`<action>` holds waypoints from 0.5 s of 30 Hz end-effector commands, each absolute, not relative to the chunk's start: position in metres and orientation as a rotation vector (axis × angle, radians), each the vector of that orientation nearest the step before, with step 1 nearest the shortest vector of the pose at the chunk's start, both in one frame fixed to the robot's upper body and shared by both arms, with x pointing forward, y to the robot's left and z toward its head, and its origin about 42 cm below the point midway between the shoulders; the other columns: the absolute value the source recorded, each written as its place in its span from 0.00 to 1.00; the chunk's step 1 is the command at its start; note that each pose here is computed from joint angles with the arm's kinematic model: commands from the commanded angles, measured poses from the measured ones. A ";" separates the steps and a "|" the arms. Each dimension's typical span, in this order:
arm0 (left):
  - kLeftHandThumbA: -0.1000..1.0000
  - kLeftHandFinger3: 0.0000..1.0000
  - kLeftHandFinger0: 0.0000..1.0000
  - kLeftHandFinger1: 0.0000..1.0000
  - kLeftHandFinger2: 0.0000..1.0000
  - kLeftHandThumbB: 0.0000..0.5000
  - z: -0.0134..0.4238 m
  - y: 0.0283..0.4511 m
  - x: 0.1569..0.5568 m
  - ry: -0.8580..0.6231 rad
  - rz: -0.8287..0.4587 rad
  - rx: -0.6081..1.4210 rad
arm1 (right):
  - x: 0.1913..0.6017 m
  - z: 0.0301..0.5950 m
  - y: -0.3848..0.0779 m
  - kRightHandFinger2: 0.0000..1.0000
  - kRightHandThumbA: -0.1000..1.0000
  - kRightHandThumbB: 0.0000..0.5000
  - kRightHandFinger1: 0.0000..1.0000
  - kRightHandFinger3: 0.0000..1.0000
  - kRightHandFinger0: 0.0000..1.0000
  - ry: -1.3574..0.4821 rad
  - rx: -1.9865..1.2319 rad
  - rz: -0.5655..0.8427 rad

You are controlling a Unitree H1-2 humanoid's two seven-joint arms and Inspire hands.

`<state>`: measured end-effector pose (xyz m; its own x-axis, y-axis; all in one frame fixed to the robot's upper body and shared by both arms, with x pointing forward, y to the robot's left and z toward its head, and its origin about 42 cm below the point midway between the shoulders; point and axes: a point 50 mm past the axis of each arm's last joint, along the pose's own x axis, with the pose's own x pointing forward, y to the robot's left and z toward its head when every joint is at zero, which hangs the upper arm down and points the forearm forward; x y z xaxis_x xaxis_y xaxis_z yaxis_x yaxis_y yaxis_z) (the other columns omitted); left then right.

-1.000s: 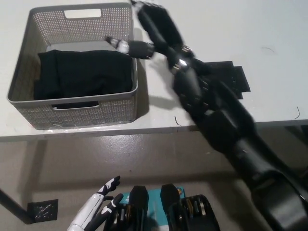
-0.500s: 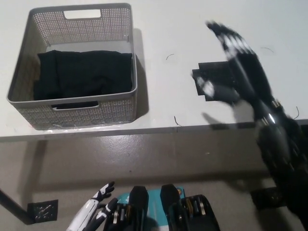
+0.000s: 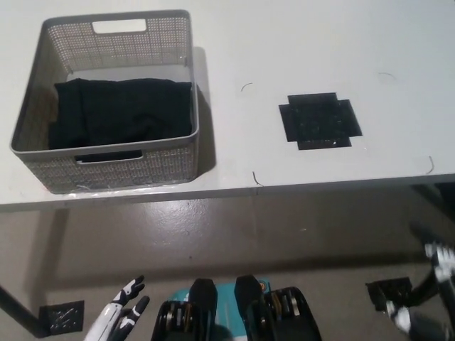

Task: Use the right hand to pick up a t shirt on the right hand side and place it into a contianer on the left side

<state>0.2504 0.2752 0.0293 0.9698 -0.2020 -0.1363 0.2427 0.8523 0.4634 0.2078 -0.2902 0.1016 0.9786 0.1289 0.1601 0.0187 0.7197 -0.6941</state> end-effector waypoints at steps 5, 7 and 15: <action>1.00 1.00 0.88 1.00 1.00 1.00 0.039 0.289 0.256 0.001 -0.176 0.478 | 0.184 0.052 -0.295 1.00 0.80 0.48 1.00 1.00 1.00 -0.185 -0.642 0.023; 1.00 1.00 0.89 1.00 1.00 1.00 0.040 0.290 0.257 -0.002 -0.174 0.480 | 0.184 0.048 -0.295 1.00 0.81 0.48 1.00 1.00 1.00 -0.175 -0.641 0.022; 1.00 1.00 0.92 1.00 1.00 1.00 0.038 0.292 0.257 0.000 -0.156 0.469 | 0.195 0.024 -0.286 1.00 0.88 0.44 1.00 1.00 1.00 -0.110 -0.677 0.075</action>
